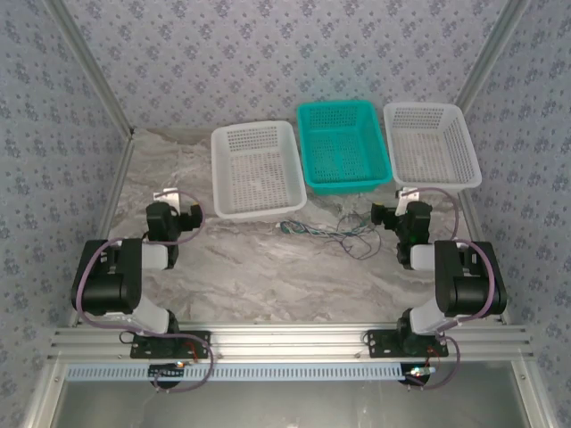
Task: Untangle the cables
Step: Pick up the cable at the center of the table.
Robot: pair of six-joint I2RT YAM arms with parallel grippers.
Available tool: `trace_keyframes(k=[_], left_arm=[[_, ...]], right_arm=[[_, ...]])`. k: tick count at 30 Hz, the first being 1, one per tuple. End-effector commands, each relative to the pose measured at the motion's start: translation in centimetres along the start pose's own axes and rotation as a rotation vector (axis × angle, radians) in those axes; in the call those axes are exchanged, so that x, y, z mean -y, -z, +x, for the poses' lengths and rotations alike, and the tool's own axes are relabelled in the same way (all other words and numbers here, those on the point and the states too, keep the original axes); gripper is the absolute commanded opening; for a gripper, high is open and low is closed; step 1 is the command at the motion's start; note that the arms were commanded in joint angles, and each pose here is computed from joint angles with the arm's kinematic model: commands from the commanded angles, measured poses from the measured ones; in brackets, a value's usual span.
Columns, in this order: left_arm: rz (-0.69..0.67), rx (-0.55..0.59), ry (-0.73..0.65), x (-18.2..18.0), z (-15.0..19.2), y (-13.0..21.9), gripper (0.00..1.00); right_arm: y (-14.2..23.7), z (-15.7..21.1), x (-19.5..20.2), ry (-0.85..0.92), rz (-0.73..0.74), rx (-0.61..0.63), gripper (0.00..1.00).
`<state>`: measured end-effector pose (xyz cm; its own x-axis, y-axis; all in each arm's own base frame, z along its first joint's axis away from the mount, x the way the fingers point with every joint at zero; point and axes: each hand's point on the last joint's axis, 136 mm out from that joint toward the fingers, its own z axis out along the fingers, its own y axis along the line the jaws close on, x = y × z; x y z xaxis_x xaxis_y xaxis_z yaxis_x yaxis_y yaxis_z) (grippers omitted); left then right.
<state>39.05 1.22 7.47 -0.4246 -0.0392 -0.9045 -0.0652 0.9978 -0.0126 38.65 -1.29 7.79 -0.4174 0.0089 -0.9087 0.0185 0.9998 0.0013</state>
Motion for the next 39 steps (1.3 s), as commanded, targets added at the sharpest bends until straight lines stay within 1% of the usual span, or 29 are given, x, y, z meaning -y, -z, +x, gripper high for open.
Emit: trace_keyframes(k=[1,19,21,22,24,25,26,28,31,32,34,36,37,39], left_arm=[[-0.006,0.046,-0.008,-0.1,-1.6,-0.1,0.99],[0.007,0.046,0.004,-0.2,-1.6,-0.1,0.99],[0.008,0.047,0.002,-0.1,-1.6,-0.1,0.99],[0.008,0.044,0.002,-0.2,-1.5,-0.1,0.95],[0.011,0.049,0.001,-0.1,-1.8,0.1,0.82],[-0.003,0.058,0.009,-0.4,-2.0,0.4,0.77],[-0.027,0.082,0.018,-0.8,-2.5,1.1,0.78],[-0.108,0.112,0.047,-2.2,-3.4,2.9,0.88],[-0.207,0.147,0.096,-3.9,-5.3,6.2,0.89],[-0.224,0.171,0.124,-4.2,-6.2,7.5,0.90],[-0.256,0.211,0.204,-4.7,-7.7,10.0,0.91],[-0.231,0.243,0.293,-4.2,-9.2,12.1,0.94],[-0.177,0.255,0.334,-3.2,-9.9,12.9,0.95],[-0.019,0.269,0.377,0.0,-11.6,14.0,0.94]], right_arm=[[-0.2,-0.7,0.1,0.014,0.000,0.014,1.00],[-0.2,-0.7,0.1,0.014,0.000,0.014,1.00],[-0.1,-1.0,0.5,0.010,0.029,0.008,1.00],[-0.2,-1.2,0.6,0.004,0.036,-0.002,1.00],[0.0,-2.0,1.7,-0.014,0.104,-0.031,1.00],[0.4,-2.3,2.4,-0.030,0.160,-0.052,1.00],[1.1,-2.9,3.2,-0.060,0.208,-0.067,1.00],[3.2,-4.2,4.1,-0.170,0.265,-0.069,1.00],[6.8,-6.5,3.7,-0.391,0.245,-0.037,0.99],[7.8,-6.9,3.4,-0.486,0.238,-0.048,0.98],[8.8,-7.8,1.8,-0.568,0.170,-0.087,0.97],[8.9,-8.6,-0.8,-0.568,0.060,-0.141,0.97],[8.9,-8.7,-2.3,-0.549,0.004,-0.181,0.97],[8.9,-8.4,-5.0,-0.502,-0.081,-0.282,0.98]])
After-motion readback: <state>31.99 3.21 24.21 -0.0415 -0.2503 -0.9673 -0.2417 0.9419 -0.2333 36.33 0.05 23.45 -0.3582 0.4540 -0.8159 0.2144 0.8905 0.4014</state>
